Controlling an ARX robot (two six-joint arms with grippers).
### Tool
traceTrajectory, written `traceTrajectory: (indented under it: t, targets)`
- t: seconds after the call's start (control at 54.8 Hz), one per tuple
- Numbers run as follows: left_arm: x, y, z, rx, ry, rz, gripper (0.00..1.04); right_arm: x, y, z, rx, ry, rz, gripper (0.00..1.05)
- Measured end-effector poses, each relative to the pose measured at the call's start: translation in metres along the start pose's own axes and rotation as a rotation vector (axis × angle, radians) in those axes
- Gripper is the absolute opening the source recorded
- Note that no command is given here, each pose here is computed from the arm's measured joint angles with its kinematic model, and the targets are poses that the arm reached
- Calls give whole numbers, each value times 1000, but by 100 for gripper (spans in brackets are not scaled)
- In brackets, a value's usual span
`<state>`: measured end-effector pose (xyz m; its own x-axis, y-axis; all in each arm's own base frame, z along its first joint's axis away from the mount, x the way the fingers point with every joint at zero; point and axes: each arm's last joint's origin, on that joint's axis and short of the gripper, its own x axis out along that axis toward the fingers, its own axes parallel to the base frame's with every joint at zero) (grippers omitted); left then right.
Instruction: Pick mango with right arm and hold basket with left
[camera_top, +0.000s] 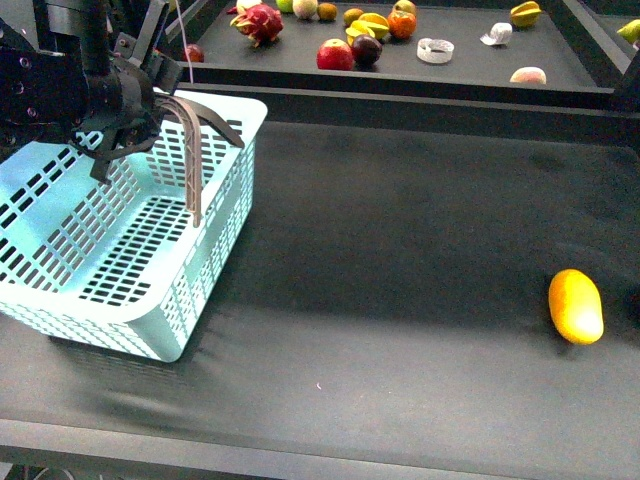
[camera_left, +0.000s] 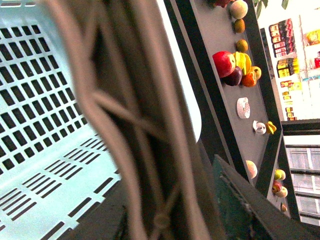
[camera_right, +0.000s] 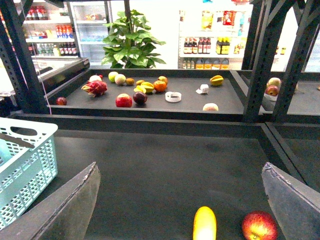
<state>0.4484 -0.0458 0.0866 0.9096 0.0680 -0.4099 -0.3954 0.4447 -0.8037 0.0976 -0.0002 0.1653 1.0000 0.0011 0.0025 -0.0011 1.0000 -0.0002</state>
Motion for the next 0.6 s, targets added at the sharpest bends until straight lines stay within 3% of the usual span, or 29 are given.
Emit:
traceTrajectory:
  t: [0.109,0.438,0.602]
  targets:
    - [-1,1,-1,-13,2,5,6,0,0,0,0,0,0,96]
    - [-30,-4,1,41,24,-7,5,0,0,0,0,0,0,96]
    - [-61,-12,0,114,33,-85,5,0,0,0,0,0,0,96]
